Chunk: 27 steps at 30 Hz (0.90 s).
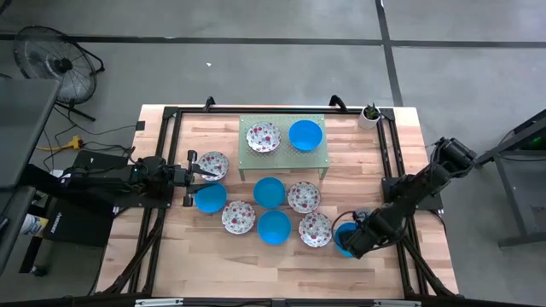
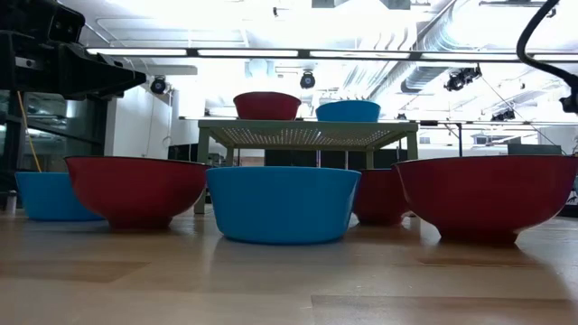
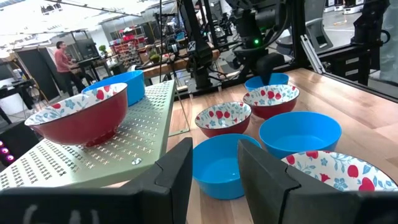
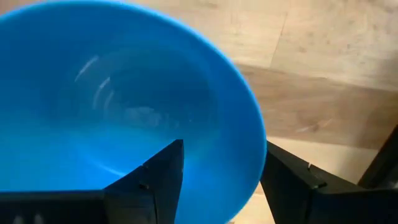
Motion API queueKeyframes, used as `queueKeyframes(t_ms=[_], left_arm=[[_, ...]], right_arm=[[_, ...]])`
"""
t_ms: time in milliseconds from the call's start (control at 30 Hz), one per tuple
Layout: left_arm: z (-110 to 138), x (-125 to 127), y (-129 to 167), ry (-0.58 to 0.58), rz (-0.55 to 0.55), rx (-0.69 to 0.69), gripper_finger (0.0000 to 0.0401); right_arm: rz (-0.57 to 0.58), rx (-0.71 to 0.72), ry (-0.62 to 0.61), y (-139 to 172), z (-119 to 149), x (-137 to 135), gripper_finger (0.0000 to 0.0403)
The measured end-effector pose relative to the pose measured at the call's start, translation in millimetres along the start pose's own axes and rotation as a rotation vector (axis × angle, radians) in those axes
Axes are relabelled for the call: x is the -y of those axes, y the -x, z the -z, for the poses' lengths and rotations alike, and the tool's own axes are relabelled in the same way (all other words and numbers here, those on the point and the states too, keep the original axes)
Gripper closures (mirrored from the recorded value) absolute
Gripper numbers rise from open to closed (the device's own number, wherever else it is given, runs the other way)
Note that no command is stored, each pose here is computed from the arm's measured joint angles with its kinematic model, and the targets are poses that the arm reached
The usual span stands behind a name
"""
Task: Pick & Place Mini bowls
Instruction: Stack the light blue bowl on the light blue bowl on the shelf
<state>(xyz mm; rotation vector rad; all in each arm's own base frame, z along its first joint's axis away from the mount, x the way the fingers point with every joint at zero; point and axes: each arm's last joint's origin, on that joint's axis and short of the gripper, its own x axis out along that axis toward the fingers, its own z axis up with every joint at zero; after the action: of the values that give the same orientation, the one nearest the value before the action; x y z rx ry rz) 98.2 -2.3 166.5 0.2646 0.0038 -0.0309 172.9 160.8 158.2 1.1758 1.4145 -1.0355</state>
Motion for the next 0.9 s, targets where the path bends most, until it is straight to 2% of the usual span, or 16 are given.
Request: queueKeyframes(t_ms=[233,433,900], left_arm=[[0,0,0,0.000,0.000,0.000,0.0277],[0,0,0,0.000,0.000,0.000,0.0277],[0,0,0,0.000,0.000,0.000,0.0277]], right_arm=[[-0.005,0.009,0.025,1,-1,1,0.0217],[-0.011,0.024,0.027,15,-5,9,0.0221],[0.011,0.043,0.057,16,-8,13,0.0291]])
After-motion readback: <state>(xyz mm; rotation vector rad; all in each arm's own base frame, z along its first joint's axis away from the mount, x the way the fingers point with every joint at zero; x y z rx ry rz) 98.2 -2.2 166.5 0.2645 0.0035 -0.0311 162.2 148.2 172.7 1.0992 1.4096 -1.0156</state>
